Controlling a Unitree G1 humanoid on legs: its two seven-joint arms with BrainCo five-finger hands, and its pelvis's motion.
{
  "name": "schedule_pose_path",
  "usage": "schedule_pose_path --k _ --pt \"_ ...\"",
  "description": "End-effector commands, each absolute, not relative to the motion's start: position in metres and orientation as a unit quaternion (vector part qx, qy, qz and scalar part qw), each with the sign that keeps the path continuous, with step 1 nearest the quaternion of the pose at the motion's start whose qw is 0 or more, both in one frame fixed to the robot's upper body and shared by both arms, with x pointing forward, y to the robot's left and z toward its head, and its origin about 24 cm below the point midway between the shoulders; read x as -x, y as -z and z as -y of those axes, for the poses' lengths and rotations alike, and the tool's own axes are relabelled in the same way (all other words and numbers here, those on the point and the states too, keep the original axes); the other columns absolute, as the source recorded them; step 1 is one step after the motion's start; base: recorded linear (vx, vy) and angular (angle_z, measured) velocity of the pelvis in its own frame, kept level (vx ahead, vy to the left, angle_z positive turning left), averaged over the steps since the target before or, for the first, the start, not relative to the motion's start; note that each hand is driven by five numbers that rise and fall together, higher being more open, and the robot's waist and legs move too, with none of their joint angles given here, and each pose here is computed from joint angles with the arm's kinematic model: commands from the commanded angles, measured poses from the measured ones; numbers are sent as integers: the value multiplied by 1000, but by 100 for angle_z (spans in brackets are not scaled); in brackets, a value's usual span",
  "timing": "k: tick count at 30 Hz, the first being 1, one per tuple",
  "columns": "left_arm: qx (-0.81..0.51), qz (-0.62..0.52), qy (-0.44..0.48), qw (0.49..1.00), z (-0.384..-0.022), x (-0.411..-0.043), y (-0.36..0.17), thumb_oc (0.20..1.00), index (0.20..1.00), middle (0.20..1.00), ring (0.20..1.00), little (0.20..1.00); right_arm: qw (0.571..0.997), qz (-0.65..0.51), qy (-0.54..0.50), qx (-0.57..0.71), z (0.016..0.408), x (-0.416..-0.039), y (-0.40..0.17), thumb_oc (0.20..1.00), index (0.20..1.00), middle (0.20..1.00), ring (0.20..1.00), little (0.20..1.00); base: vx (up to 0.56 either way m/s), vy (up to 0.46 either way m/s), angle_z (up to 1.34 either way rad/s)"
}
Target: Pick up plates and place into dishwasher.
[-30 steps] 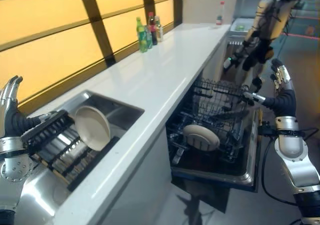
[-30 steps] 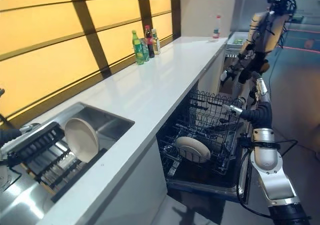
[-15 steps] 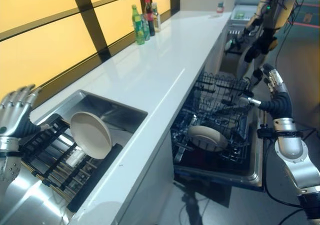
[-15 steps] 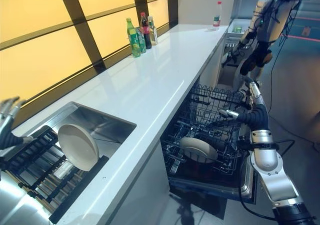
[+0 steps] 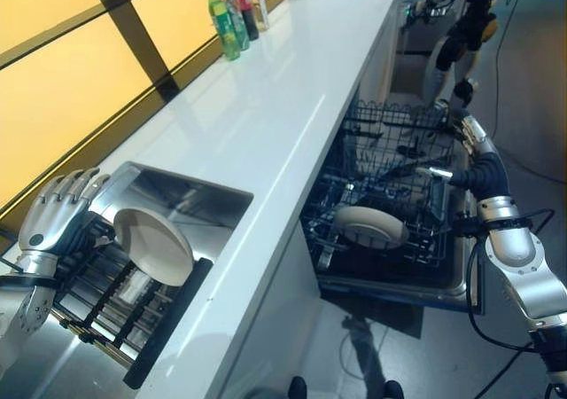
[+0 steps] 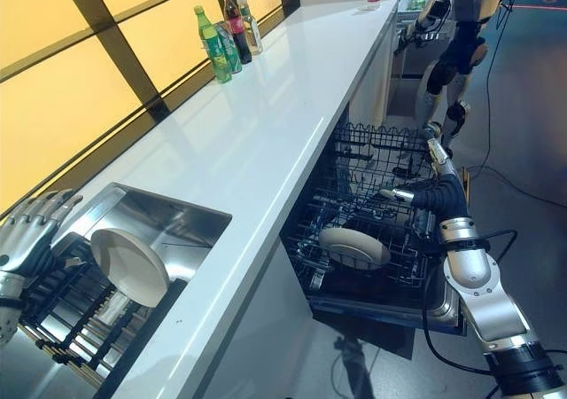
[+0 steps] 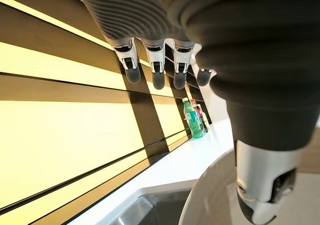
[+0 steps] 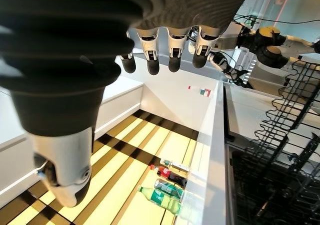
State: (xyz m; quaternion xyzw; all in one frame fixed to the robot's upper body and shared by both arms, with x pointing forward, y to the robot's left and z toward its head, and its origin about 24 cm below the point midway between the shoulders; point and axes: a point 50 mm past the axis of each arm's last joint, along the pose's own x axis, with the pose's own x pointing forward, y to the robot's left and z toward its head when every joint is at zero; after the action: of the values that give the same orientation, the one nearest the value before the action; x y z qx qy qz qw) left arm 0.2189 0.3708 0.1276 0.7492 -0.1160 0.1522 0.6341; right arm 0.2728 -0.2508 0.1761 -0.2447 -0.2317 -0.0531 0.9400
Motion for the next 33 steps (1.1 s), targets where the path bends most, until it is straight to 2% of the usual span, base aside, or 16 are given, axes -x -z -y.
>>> schedule_pose_path --k 1,6,12,15,25,33 --pt "-747 146 -221 610 -379 -223 -148 1000 1000 1000 1000 1000 912 294 39 282 246 -277 -213 1000 1000 1000 1000 1000 6 74 -1" --pt "-731 163 -213 627 -369 -233 -146 1000 1000 1000 1000 1000 908 301 41 288 244 -282 -221 1000 1000 1000 1000 1000 -22 73 -2" --pt "-709 168 -94 678 -340 -246 -137 1000 1000 1000 1000 1000 899 316 37 300 239 -285 -233 1000 1000 1000 1000 1000 -45 81 -13" --pt "-696 167 -80 694 -339 -248 -138 1000 1000 1000 1000 1000 897 315 33 309 241 -284 -235 1000 1000 1000 1000 1000 20 99 -12" --pt "-695 163 -30 699 -326 -261 -135 1000 1000 1000 1000 1000 887 326 34 324 237 -290 -251 1000 1000 1000 1000 1000 -14 61 -2" --pt "-696 115 11 709 -326 -262 -125 1000 1000 1000 1000 1000 884 328 36 331 236 -290 -254 1000 1000 1000 1000 1000 -13 24 -3"
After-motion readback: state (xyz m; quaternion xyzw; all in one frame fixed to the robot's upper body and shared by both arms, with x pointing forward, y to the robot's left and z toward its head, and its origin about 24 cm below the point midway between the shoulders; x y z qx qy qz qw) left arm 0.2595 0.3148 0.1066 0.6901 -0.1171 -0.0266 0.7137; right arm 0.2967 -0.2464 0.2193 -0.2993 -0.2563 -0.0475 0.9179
